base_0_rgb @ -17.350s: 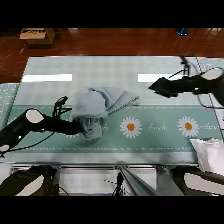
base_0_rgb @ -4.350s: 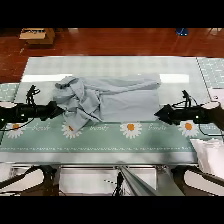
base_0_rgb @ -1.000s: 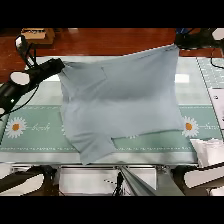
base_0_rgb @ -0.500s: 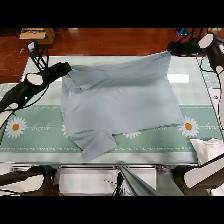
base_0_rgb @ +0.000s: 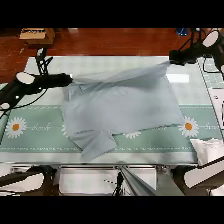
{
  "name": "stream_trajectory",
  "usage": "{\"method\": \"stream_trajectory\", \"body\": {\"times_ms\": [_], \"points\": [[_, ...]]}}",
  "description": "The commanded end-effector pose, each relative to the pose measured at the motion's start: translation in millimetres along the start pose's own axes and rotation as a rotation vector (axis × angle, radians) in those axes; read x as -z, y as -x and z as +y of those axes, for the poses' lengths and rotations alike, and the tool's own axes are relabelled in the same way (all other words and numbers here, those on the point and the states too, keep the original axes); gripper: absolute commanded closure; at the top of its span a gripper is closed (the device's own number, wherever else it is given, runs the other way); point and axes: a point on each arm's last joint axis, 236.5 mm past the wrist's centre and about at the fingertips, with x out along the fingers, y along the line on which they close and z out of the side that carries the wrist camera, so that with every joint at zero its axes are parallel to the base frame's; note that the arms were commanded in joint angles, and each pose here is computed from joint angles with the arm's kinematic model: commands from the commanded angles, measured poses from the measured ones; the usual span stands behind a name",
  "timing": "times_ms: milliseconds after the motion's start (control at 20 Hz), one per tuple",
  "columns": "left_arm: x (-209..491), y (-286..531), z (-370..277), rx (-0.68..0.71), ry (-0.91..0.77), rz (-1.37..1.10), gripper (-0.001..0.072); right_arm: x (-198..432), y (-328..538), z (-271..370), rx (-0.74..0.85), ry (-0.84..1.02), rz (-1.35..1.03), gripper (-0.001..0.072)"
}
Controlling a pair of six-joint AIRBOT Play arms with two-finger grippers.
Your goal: Fold the shirts.
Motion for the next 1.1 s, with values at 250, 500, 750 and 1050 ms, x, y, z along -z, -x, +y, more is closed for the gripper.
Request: {"method": "stream_trajectory", "body": {"times_ms": [250, 500, 750, 1050], "points": [[69.5, 21.7, 2.3, 0.077, 0.043, 0.311, 0.0687, 55.4, 1.8, -16.6, 0.068, 0.036, 0.237, 0.0688], [76.1, 34.9, -7.5, 0.124, 0.052, 0.366, 0.028, 61.9, 14.8, -21.1, 0.067, 0.096, 0.27, 0.033], [91.5, 99.6, -6.6, 0.123, 0.31, 0.477, 0.0312, 102.2, 98.1, -60.9, 0.107, -0.006, 0.416, 0.033], [218.0, 146.3, 8.4, -0.048, 0.402, 0.647, 0.0061, 126.6, 142.2, -79.5, -0.016, -0.183, 0.324, 0.0213]]}}
